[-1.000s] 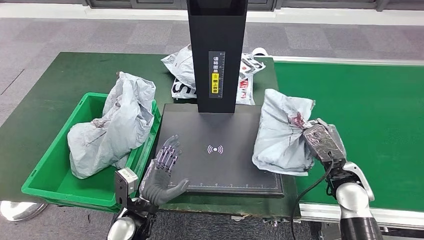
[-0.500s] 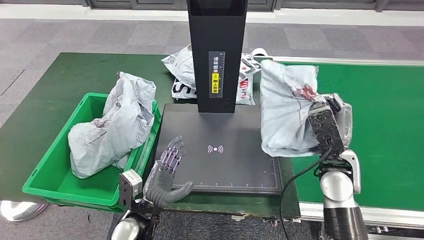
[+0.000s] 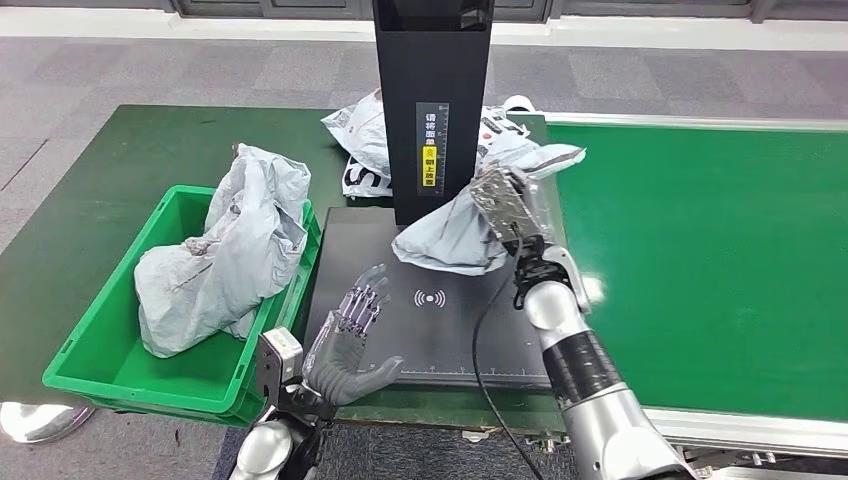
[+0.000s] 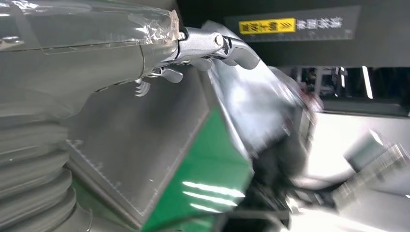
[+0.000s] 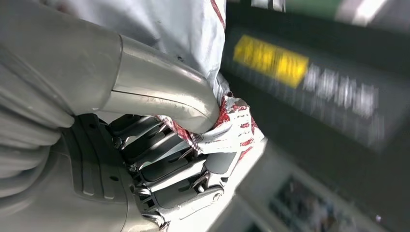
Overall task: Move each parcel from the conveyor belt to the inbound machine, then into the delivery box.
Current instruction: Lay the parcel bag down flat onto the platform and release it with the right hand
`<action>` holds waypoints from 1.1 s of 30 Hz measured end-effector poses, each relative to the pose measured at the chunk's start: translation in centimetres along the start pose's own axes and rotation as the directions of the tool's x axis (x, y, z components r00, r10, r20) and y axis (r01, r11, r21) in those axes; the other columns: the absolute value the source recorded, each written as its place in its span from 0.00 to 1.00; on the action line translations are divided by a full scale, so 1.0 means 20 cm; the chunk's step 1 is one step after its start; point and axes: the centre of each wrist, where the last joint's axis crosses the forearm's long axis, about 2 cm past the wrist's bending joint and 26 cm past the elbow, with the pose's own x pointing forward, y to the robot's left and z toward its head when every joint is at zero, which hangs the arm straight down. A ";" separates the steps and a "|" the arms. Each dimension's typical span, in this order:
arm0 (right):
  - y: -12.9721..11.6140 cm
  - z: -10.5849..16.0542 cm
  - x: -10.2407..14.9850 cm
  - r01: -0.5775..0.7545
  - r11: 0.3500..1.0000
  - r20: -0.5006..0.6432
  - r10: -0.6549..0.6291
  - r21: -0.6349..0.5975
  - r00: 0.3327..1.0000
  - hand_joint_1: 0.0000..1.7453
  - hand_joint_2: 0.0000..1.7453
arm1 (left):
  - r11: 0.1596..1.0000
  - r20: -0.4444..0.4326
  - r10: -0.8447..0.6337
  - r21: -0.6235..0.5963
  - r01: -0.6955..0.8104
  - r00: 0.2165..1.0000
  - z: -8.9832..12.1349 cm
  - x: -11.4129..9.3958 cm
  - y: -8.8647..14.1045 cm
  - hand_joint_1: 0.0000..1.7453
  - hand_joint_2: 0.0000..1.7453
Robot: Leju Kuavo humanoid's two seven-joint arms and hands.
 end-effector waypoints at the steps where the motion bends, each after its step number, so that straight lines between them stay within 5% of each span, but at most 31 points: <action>1: 0.04 -0.01 0.00 0.007 1.000 -0.013 -0.007 0.020 1.000 1.00 1.00 | 1.000 0.002 0.000 -0.004 0.000 1.000 -0.01 0.00 0.00 0.00 1.00; 5: 0.13 -0.02 0.01 0.031 0.996 -0.049 -0.027 0.081 0.998 1.00 1.00 | 1.000 0.000 0.004 -0.010 -0.004 1.000 -0.02 -0.01 0.00 0.00 1.00; 6: 0.15 -0.02 0.01 0.043 0.994 -0.063 -0.037 0.104 0.997 0.88 1.00 | 1.000 0.000 0.007 -0.010 -0.007 1.000 -0.02 -0.01 0.00 0.00 1.00; 9: 0.23 -0.02 0.00 0.093 0.977 -0.127 -0.069 0.192 0.989 0.13 1.00 | 1.000 0.002 0.015 -0.013 -0.015 1.000 -0.04 0.00 0.01 0.00 1.00; 10: 0.26 -0.01 0.00 0.109 0.968 -0.150 -0.076 0.227 0.986 0.00 1.00 | 1.000 0.003 0.015 -0.015 -0.015 1.000 -0.05 0.00 0.01 0.00 1.00; 17: 0.44 0.06 0.05 0.136 0.874 -0.185 -0.054 0.467 0.981 0.00 1.00 | 1.000 -0.005 0.011 -0.024 -0.011 1.000 -0.07 0.00 0.03 0.00 1.00; 29: 0.31 0.02 0.10 0.005 0.816 -0.032 0.017 0.578 0.999 0.00 1.00 | 1.000 -0.006 -0.018 -0.018 0.017 1.000 -0.04 -0.02 0.05 0.00 1.00; 33: 0.25 0.04 0.11 -0.101 0.813 0.059 0.082 0.573 0.995 0.00 0.00 | 1.000 -0.017 -0.028 -0.014 0.028 0.999 -0.02 -0.03 0.05 0.00 1.00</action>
